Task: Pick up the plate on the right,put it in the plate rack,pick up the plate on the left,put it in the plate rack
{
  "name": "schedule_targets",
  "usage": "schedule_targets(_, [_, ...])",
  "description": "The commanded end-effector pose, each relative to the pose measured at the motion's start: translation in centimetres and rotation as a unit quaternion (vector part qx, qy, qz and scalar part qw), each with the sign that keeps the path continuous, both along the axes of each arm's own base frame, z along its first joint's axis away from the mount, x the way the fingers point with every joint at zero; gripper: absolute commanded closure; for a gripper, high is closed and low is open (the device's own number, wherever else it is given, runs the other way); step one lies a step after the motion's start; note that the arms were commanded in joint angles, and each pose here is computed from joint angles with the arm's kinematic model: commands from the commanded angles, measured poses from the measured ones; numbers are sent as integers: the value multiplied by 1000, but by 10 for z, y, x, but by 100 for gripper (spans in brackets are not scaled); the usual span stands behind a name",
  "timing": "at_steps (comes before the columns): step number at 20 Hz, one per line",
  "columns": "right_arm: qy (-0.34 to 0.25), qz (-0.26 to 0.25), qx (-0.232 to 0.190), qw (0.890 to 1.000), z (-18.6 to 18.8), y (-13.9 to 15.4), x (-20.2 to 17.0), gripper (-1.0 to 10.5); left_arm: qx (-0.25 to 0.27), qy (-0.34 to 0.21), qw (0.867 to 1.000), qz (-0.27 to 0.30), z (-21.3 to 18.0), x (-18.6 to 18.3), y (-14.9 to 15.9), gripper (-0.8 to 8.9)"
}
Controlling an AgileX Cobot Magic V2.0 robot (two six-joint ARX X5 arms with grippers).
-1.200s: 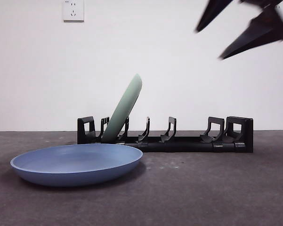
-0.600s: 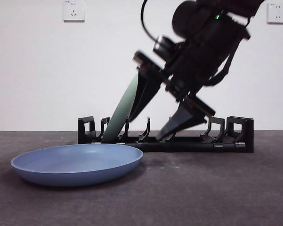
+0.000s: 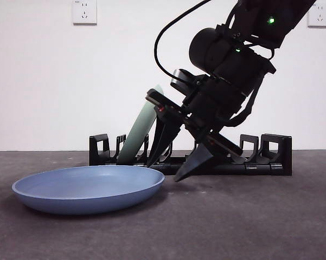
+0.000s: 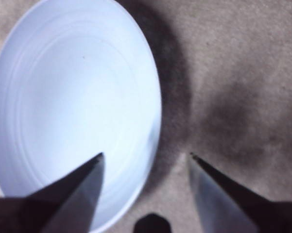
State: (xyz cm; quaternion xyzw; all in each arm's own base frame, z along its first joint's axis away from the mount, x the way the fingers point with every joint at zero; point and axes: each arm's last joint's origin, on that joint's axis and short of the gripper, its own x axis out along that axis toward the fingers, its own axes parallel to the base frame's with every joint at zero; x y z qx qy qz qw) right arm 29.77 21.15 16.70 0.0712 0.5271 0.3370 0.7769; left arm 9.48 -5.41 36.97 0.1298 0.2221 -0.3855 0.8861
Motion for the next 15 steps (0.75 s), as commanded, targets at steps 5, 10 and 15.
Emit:
schedule_targets(5, [17, 2, -18, 1000, -22, 13, -4, 678, 3, -7, 1000, -7, 2, 2, -2, 460])
schedule_targets(10, [9, -2, -18, 1000, -23, 15, -3, 961, 6, -8, 1000, -9, 2, 2, -2, 460])
schedule_targets(15, [11, -10, -14, 1000, -20, 14, -3, 959, 46, -15, 998, -38, -3, 2, -2, 460])
